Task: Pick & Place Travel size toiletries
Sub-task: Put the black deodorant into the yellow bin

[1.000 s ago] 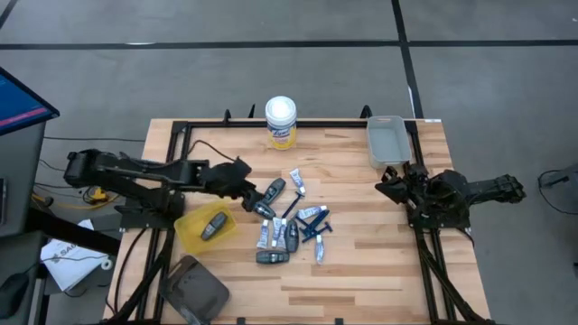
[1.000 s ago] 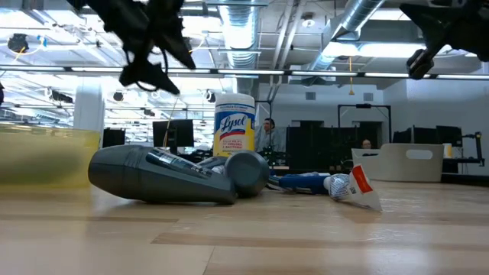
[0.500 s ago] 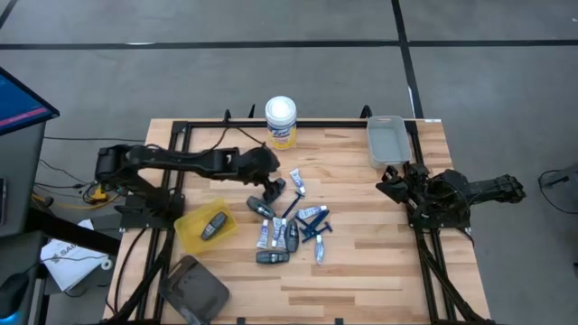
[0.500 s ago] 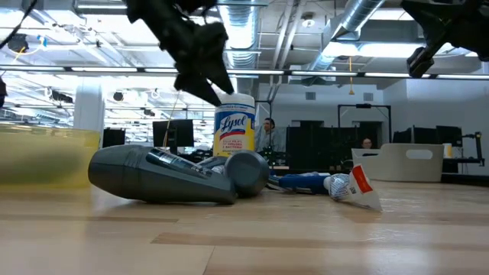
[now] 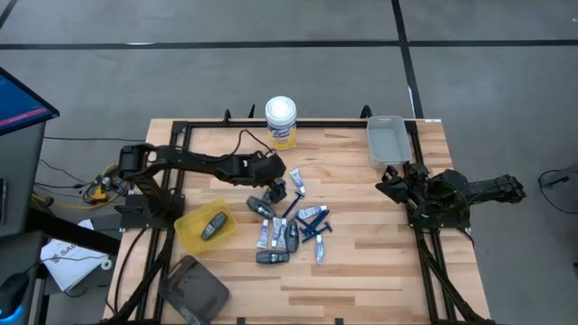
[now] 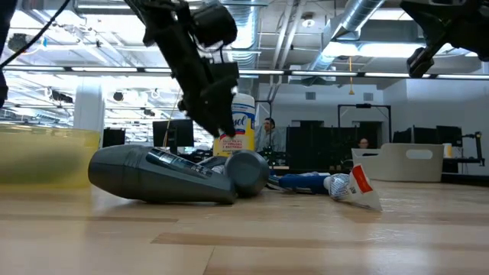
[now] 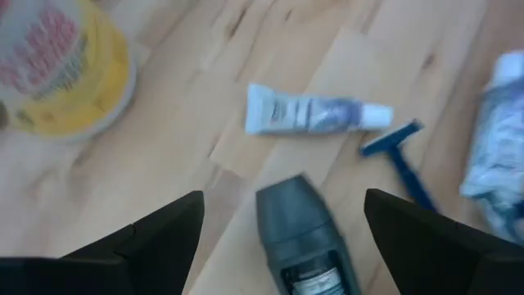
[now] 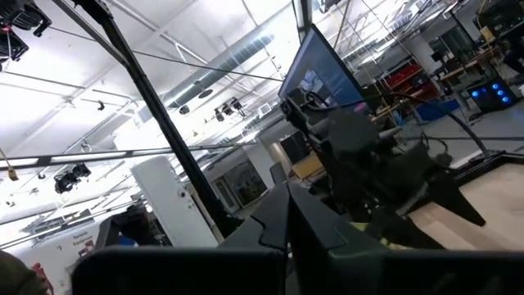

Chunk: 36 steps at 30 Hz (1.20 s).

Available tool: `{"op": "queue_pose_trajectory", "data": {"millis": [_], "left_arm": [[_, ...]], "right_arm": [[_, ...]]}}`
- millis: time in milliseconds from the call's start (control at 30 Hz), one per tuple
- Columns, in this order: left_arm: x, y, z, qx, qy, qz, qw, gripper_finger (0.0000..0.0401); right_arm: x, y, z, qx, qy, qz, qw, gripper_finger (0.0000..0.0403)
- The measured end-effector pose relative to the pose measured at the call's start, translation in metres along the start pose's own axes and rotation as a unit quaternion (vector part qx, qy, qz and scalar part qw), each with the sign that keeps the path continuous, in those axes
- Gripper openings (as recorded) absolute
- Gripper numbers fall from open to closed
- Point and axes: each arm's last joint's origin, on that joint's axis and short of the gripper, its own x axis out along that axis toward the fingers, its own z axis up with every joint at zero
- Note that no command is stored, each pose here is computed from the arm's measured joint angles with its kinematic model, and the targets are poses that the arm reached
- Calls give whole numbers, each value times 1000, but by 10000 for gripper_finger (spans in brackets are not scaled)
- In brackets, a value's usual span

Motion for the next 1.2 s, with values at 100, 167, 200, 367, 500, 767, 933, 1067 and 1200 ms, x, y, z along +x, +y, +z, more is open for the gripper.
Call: {"op": "queue_pose_trajectory", "data": {"millis": [100,167,200,367,500,767,933,1067,1200], "left_arm": [[10,-5,-5,-9,15,2,1000,336],[15,-9,-9,-8,23,4,1000,336],[18,-10,-11,-8,29,6,1000,336],[32,-17,-20,-1,51,11,999,337],[43,-20,-28,-1,69,17,997,337],[55,-22,-33,-18,88,10,996,273],[58,-22,-35,-18,92,9,996,203],[56,-17,-31,-25,88,7,996,203],[54,-11,-27,-35,80,8,996,203]], "right_arm": [[0,0,0,0,0,0,1000,0],[0,0,0,0,1,-1,1000,0],[0,0,0,0,2,-1,1000,0],[0,-1,-2,-2,11,-7,1000,0],[0,-1,-2,-2,13,-8,1000,0],[0,-1,-2,-2,12,-8,1000,0],[0,-1,-2,-2,12,-8,1000,0],[0,-1,-2,-2,13,-8,1000,0],[0,-2,-3,-3,18,-11,1000,0]]}}
